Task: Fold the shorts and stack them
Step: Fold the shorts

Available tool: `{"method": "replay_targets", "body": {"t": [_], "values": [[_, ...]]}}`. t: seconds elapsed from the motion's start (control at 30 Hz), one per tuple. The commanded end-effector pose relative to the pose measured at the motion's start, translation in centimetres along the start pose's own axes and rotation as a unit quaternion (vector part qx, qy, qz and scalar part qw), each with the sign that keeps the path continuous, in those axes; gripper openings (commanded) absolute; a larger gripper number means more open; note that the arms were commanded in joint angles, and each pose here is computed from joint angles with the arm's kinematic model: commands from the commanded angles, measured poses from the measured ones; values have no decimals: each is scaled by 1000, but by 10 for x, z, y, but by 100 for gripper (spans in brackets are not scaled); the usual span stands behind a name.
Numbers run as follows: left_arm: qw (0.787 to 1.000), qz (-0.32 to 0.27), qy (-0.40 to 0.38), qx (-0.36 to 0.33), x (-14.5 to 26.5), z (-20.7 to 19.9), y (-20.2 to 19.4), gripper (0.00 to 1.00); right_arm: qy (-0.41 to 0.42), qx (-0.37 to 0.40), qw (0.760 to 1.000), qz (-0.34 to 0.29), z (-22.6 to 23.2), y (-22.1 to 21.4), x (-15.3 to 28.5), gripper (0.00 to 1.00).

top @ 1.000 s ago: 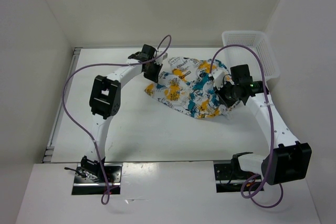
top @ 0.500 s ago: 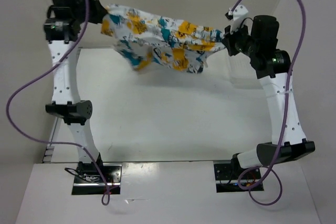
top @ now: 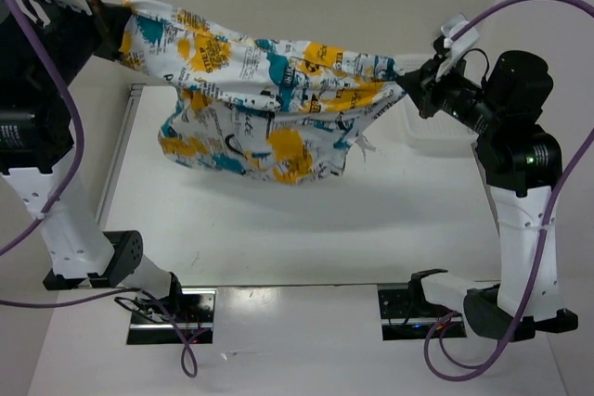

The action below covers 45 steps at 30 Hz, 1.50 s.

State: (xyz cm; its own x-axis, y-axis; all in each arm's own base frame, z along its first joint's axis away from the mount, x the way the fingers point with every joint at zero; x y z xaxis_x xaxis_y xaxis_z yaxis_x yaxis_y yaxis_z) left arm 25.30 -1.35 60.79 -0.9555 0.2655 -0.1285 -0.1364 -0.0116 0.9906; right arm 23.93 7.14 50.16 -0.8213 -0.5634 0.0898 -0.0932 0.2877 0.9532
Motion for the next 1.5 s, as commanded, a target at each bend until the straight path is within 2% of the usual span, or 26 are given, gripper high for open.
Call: {"method": "replay_targets", "body": {"t": [0.0, 0.07, 0.1, 0.13, 0.17, 0.2, 0.27, 0.3, 0.33, 0.37, 0.47, 0.5, 0.57, 0.6, 0.7, 0.83, 0.97, 1.0, 1.1, 1.2, 1.33, 1.47], "values": [[997, 77, 8, 25, -6, 7, -38, 0, 40, -16, 999, 13, 17, -16, 10, 0], [990, 128, -28, 49, -12, 0, -68, 0, 59, -36, 997, 32, 29, -39, 11, 0], [977, 193, -39, 77, -16, -1, -111, 0, 61, -39, 997, 38, 31, -47, 10, 0], [968, 221, -70, 91, -18, -13, -135, 0, 76, -64, 993, 66, 39, -74, 3, 0], [965, 225, -91, 96, -15, -21, -148, 1, 84, -76, 991, 70, 46, -84, 6, 0], [938, 300, -109, 133, -16, -27, -207, 1, 100, -100, 985, 98, 55, -113, -1, 0], [912, 345, -159, 158, -15, -49, -254, 3, 124, -131, 977, 112, 69, -135, -1, 0], [897, 370, -174, 169, -13, -58, -276, 3, 137, -155, 969, 136, 77, -161, -6, 0], [872, 415, -181, 184, -7, -67, -319, 5, 140, -162, 966, 147, 81, -173, -8, 0], [855, 440, -201, 185, -4, -83, -339, 5, 147, -172, 962, 151, 85, -180, -7, 0], [810, 515, -216, 180, 7, -109, -399, 13, 143, -193, 953, 182, 94, -212, -7, 0], [801, 529, -217, 174, 9, -114, -412, 15, 140, -187, 955, 184, 95, -215, -6, 0], [783, 562, -214, 159, 13, -124, -442, 27, 132, -182, 954, 200, 97, -225, -3, 0], [779, 570, -209, 158, 10, -123, -454, 29, 132, -176, 956, 195, 96, -223, -1, 0], [775, 577, -207, 152, 5, -126, -472, 40, 128, -176, 955, 201, 97, -227, -1, 0], [779, 573, -204, 149, -5, -126, -477, 46, 125, -172, 955, 206, 95, -228, -1, 0], [804, 552, -184, 122, -15, -121, -463, 50, 124, -165, 955, 211, 93, -231, -3, 0], [822, 535, -165, 104, -17, -116, -453, 52, 121, -166, 954, 218, 92, -233, -5, 0], [853, 503, -118, 70, -22, -102, -429, 54, 122, -162, 955, 217, 91, -232, -6, 0], [858, 499, -107, 63, -20, -99, -415, 54, 124, -164, 953, 221, 91, -234, -8, 0], [846, 519, -101, 61, -12, -98, -418, 52, 123, -155, 954, 226, 89, -237, -9, 0], [813, 569, -104, 67, 1, -100, -446, 50, 124, -151, 955, 225, 87, -236, -11, 0]]}}
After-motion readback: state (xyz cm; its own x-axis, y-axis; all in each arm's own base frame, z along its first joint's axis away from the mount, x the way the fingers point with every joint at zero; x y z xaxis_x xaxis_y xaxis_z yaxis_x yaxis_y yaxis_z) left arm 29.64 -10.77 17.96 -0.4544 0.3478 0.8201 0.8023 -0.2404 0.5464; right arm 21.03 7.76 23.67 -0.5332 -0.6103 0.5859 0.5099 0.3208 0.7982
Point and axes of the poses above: each gripper's point midway between its finger pads, its own x axis back along the fingers, its own z axis along the line the jaws close on, y = z × x, the point moved 7 cm from there along x, back along the fingers, and after that the axes turned 4 degrees about x, right-handed, at the moved point
